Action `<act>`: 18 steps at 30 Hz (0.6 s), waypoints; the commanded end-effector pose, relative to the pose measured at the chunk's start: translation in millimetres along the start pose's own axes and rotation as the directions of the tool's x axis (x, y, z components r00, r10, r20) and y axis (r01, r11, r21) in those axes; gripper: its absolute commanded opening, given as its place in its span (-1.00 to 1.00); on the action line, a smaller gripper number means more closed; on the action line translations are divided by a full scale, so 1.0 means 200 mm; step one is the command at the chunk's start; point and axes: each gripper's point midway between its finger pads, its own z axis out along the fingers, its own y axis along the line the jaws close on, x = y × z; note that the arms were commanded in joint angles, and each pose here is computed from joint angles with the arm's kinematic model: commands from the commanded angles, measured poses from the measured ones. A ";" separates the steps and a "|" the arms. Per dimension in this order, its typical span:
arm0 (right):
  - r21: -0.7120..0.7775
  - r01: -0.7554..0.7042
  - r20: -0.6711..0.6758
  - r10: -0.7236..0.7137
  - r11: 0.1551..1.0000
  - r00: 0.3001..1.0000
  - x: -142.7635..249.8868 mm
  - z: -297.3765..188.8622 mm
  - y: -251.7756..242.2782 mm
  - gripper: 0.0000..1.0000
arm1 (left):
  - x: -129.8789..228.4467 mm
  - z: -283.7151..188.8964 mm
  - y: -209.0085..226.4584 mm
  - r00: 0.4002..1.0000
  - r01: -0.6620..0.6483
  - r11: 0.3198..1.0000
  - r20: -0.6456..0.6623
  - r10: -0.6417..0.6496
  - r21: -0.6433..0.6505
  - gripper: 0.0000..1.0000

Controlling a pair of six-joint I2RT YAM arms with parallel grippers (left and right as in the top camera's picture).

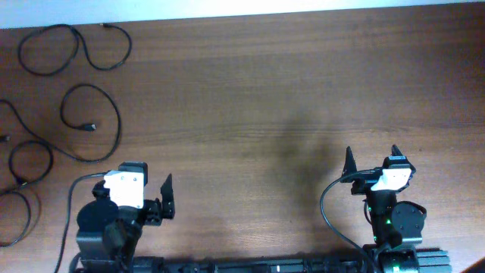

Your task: Untangle cables

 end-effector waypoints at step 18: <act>0.012 -0.001 -0.002 0.001 1.000 1.000 0.01 0.00 -0.01 0.97 | 0.11 0.31 -0.02 0.929 -0.049 0.999 0.368 0.045 0.002 0.97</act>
